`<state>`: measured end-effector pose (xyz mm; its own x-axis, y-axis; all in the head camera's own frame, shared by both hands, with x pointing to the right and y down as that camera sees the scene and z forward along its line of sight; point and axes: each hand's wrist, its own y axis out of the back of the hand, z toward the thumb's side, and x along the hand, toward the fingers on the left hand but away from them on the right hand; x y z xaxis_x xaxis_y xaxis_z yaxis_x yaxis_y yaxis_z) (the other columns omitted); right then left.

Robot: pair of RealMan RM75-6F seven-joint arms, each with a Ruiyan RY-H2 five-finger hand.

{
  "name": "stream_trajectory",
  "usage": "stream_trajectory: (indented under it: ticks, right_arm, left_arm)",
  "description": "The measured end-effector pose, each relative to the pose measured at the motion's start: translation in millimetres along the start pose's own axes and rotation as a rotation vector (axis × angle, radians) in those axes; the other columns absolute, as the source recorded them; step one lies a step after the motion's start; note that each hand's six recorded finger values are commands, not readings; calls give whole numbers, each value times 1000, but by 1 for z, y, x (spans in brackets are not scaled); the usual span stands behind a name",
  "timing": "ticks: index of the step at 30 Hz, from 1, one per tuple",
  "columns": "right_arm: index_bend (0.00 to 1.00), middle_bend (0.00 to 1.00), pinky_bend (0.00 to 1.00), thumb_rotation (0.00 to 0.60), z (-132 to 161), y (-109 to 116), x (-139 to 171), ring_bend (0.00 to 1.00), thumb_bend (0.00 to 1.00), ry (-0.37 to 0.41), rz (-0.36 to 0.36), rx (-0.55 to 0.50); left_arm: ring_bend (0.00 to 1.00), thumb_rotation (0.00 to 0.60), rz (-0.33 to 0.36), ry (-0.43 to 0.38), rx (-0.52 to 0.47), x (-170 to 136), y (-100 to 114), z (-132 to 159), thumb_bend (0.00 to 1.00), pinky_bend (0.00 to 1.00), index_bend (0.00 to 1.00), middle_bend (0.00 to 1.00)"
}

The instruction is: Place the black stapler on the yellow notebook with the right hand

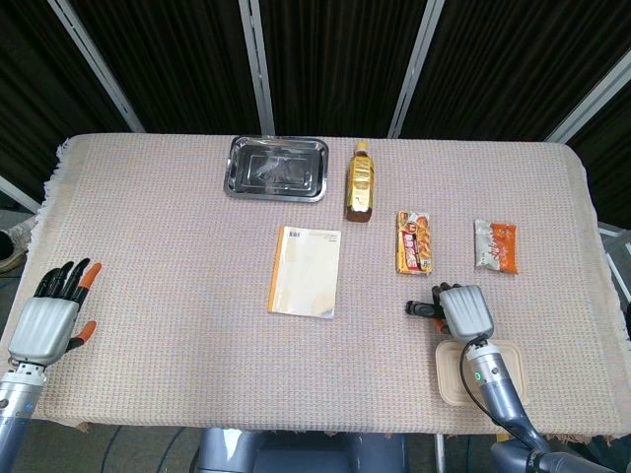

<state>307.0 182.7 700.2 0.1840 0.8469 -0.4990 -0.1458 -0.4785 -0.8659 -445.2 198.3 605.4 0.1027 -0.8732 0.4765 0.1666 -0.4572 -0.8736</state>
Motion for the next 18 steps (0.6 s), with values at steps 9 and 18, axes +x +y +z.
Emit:
stream_trajectory:
  ticks: [9, 18]
  right_arm:
    - [688, 526, 736, 600, 22, 30, 0, 612, 355, 47, -46, 10]
    - [686, 526, 736, 600, 61, 61, -19, 613, 354, 129, -78, 23]
  left_arm:
    - [0, 600, -2, 3, -4, 0, 0, -1, 304, 109, 0, 0]
    - [0, 600, -15, 11, -2, 3, -3, -1, 304, 109, 0, 0]
